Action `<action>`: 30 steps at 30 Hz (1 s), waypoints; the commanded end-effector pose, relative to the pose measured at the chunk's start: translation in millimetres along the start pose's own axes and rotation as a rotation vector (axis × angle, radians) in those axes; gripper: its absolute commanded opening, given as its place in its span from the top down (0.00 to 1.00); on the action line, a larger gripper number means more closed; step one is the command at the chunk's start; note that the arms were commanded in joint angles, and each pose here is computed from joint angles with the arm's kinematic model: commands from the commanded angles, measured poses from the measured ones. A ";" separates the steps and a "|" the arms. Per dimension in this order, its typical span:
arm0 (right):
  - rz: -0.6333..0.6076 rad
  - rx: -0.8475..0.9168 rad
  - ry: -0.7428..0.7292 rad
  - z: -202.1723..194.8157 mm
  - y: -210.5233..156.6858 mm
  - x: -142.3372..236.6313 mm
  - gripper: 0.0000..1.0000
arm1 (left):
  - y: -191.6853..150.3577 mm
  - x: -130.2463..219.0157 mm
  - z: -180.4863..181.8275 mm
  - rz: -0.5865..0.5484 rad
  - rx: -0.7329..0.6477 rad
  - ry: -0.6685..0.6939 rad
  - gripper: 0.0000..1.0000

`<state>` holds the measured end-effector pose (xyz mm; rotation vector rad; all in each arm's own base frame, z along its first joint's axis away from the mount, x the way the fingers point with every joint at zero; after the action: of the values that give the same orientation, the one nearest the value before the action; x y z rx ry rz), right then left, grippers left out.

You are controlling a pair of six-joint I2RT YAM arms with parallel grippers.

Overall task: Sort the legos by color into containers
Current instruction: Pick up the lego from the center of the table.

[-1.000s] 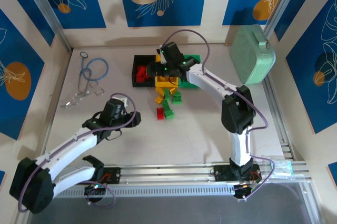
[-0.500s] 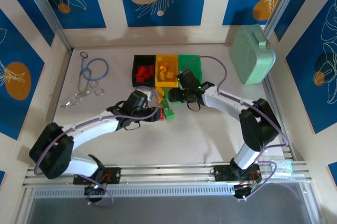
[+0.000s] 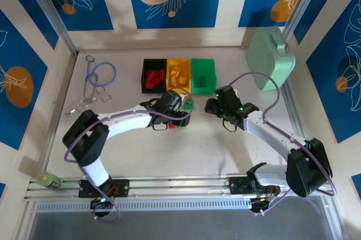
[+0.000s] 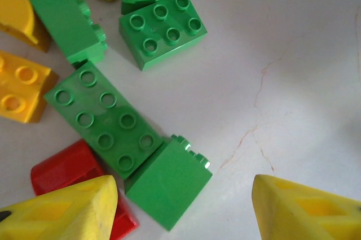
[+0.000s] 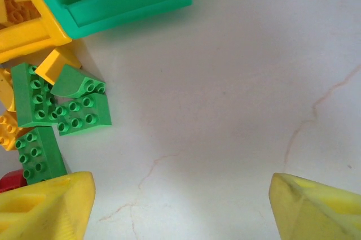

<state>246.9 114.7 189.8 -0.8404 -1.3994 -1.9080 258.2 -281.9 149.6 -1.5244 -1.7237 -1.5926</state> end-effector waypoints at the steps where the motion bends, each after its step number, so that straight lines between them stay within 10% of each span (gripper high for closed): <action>1: -0.027 -0.048 -0.023 -15.2 -4.5 9.3 0.18 | 0.3 -7.9 -1.3 0.052 -0.067 0.080 0.35; 30: -0.066 -0.109 0.028 -35.1 -18.5 20.4 0.17 | -24.7 -42.0 -27.7 0.166 -0.180 0.174 0.37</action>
<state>217.8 84.6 186.1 -0.8398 -1.3562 -2.0240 245.8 -317.6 122.7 -1.5112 -1.4244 -1.7742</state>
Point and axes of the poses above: each hand's point on the last joint's axis, 136 mm out from that joint toward the fingers, its own x axis back along the fingers, its own z axis along the line the jaws close on, y = z × x, the point moved 9 cm from there along x, back along the fingers, and after that the axes turned 4 degrees about x, right-handed, at the moved point
